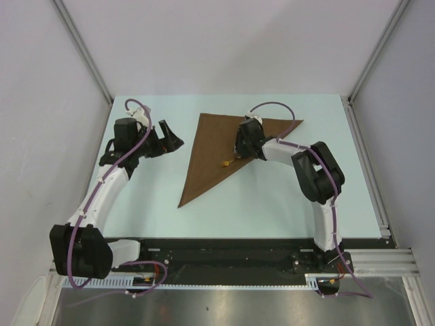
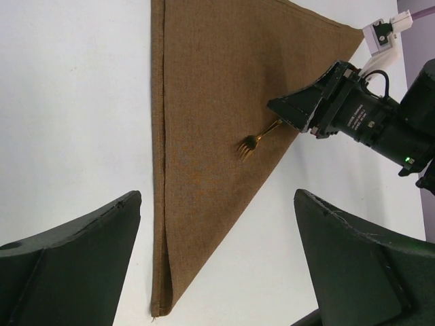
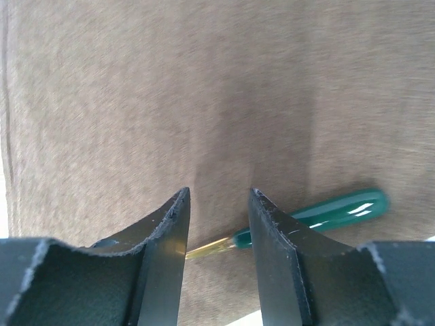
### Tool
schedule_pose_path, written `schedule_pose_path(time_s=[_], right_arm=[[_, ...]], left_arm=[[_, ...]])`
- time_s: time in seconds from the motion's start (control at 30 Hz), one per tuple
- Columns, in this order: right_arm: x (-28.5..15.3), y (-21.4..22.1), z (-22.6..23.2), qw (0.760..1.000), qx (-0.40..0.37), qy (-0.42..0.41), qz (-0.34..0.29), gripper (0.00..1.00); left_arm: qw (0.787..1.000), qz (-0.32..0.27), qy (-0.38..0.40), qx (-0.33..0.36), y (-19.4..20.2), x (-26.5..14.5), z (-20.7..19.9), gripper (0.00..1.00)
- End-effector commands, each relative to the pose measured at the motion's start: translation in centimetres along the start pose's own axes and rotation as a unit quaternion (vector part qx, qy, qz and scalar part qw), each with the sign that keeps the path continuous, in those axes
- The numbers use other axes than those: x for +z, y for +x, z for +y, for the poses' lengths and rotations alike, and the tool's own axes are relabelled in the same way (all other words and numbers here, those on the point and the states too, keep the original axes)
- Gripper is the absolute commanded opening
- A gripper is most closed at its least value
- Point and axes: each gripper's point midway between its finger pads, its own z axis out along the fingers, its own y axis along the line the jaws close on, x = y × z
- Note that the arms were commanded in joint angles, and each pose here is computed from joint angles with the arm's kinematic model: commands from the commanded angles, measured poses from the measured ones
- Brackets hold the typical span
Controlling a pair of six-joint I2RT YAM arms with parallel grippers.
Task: Fold the napkin, place the utensils inside, and roll it up
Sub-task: Place the utensil onto the napkin
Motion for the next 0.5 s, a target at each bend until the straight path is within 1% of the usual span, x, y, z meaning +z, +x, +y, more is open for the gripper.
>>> schedule_pose_path(time_s=[0.0,0.03,0.13,0.23,0.47], right_arm=[[-2.1,-1.4,4.2,0.997,-0.035,-0.056,-0.032,0.45],[-2.2,-1.6,5.5,0.995,-0.039,-0.076,-0.04,0.45],[-2.4,-0.9,7.3,0.993,-0.048,-0.105,-0.035,0.45],[-2.4,-0.3,8.4,0.991,-0.053,-0.122,-0.03,0.45],[-2.4,2.5,8.0,0.988,-0.068,-0.136,0.012,0.45]], left_arm=[[1.0,0.003,0.013,0.011,0.1,0.2,-0.6,0.99],[1.0,0.003,0.013,0.011,0.1,0.2,-0.6,0.99],[1.0,0.005,0.012,0.01,0.2,0.3,-0.5,0.99],[1.0,0.005,0.012,0.011,0.3,0.3,-0.6,0.99],[1.0,0.008,0.012,0.01,0.4,0.4,-0.5,0.99]])
